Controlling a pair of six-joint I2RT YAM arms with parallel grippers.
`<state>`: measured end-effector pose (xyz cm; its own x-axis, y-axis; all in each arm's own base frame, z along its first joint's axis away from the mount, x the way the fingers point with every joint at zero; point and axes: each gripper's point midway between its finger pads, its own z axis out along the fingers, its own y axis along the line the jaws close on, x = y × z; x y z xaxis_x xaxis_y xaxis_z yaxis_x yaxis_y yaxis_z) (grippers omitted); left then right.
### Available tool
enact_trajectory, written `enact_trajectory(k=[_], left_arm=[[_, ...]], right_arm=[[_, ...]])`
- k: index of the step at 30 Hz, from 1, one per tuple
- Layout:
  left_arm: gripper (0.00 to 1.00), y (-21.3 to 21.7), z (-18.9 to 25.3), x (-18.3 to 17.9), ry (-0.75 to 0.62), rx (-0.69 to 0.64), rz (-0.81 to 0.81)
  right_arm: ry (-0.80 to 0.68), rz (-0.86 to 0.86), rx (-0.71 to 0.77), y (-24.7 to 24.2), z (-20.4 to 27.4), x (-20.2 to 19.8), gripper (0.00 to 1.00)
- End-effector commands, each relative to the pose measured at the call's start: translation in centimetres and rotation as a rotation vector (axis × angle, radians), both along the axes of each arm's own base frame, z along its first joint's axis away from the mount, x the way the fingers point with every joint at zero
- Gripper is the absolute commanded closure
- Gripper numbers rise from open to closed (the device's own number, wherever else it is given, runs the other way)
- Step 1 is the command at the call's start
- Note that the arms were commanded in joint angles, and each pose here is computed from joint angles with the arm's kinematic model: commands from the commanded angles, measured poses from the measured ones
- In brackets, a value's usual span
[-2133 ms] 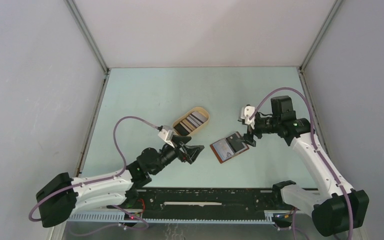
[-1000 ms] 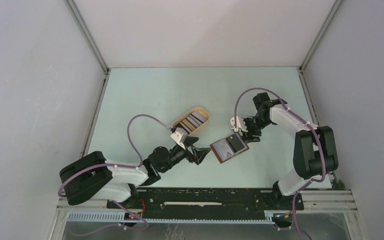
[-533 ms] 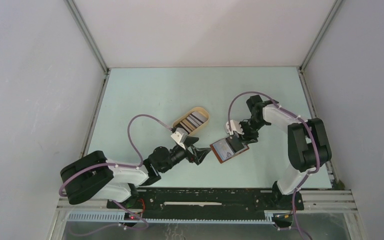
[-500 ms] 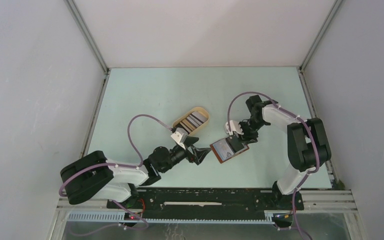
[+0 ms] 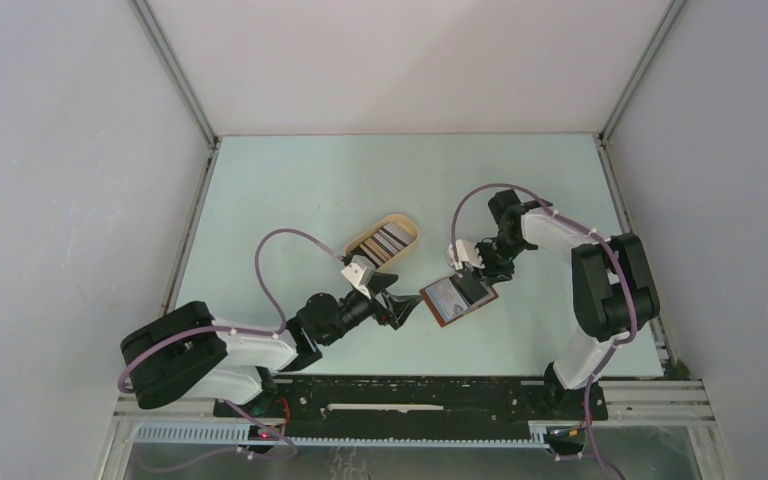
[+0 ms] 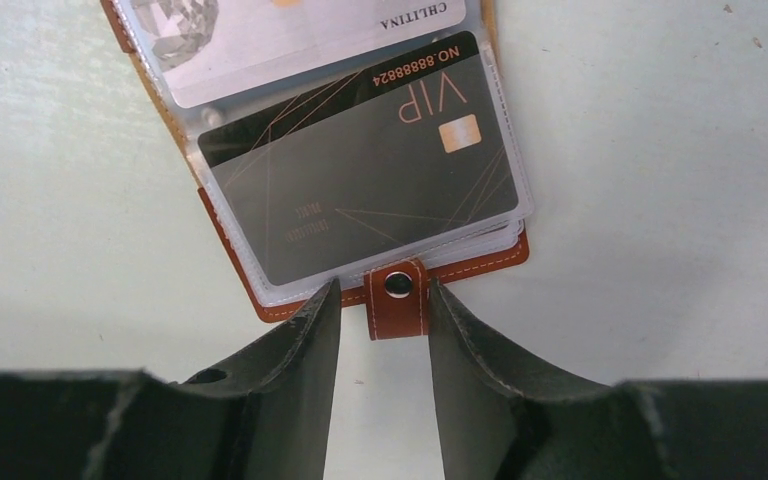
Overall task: Put the credit cards into the card holder
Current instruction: Close the card holder at the center of the board.
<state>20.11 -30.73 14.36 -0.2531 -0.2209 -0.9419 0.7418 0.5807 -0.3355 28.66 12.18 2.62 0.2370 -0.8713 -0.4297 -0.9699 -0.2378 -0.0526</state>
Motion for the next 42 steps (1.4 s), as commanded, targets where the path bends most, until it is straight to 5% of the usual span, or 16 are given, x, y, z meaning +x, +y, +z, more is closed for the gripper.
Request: enact_trajectory(k=[1,17,36,42], left_arm=[[0.16,-0.3,1.7,0.4,-0.037,-0.046,0.003],[0.16,-0.2,1.7,0.3,-0.039,-0.052,0.003],[0.17,-0.3,1.7,0.2,-0.038,-0.052,-0.003],[0.18,-0.3,1.7,0.2,-0.038,-0.052,-0.004]], right_arm=[[-0.039,-0.019,0.012,0.5,0.4,1.5,0.57],[-0.018,-0.158,0.091,-0.5,2.0,2.5,0.78],[0.061,-0.364,0.178,-0.1,3.0,3.7,0.77],[0.091,-0.350,0.193,0.1,3.1,3.0,0.65]])
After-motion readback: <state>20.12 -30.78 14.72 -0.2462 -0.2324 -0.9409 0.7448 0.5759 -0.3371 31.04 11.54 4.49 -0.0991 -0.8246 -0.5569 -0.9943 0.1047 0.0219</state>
